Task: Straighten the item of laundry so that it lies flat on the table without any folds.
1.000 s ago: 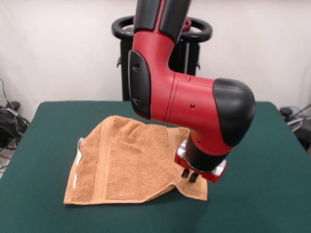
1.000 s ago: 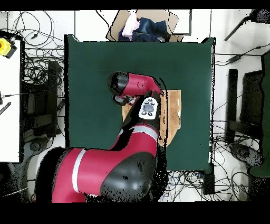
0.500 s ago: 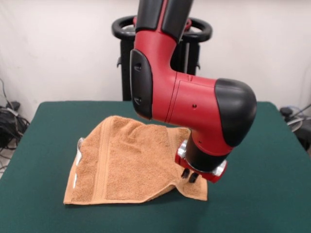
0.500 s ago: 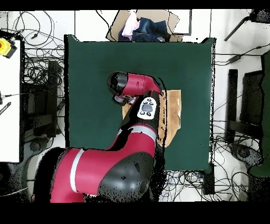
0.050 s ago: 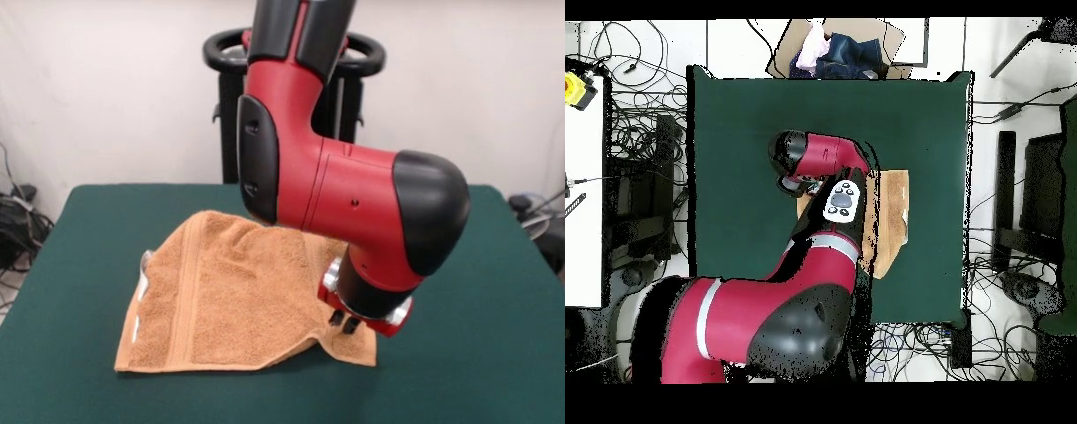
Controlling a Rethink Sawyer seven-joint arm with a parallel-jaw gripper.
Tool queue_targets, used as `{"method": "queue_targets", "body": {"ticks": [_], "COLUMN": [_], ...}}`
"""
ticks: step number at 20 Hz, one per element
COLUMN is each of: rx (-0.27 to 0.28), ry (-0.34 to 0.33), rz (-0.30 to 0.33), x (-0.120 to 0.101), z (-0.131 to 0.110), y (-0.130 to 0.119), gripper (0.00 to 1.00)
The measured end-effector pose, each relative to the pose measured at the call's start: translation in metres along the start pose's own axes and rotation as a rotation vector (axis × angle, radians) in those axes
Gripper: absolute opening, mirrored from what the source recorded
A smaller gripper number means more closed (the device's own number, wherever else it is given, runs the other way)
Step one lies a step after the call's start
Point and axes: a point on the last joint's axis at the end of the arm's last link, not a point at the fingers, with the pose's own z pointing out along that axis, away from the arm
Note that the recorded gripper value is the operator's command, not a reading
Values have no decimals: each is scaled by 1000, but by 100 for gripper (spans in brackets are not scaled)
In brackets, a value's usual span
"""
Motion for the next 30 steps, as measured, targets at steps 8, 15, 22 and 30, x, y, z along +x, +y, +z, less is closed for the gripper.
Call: {"method": "queue_targets", "body": {"ticks": [8, 15, 22, 30], "rx": [34, 41, 39, 30], "ry": [60, 40, 14, -19], "rz": [26, 43, 54, 51], "x": [-14, -24, -33, -43], "z": [-2, -7, -12, -19], "y": [5, 9, 13, 20], "gripper": [0, 0, 0, 0]}}
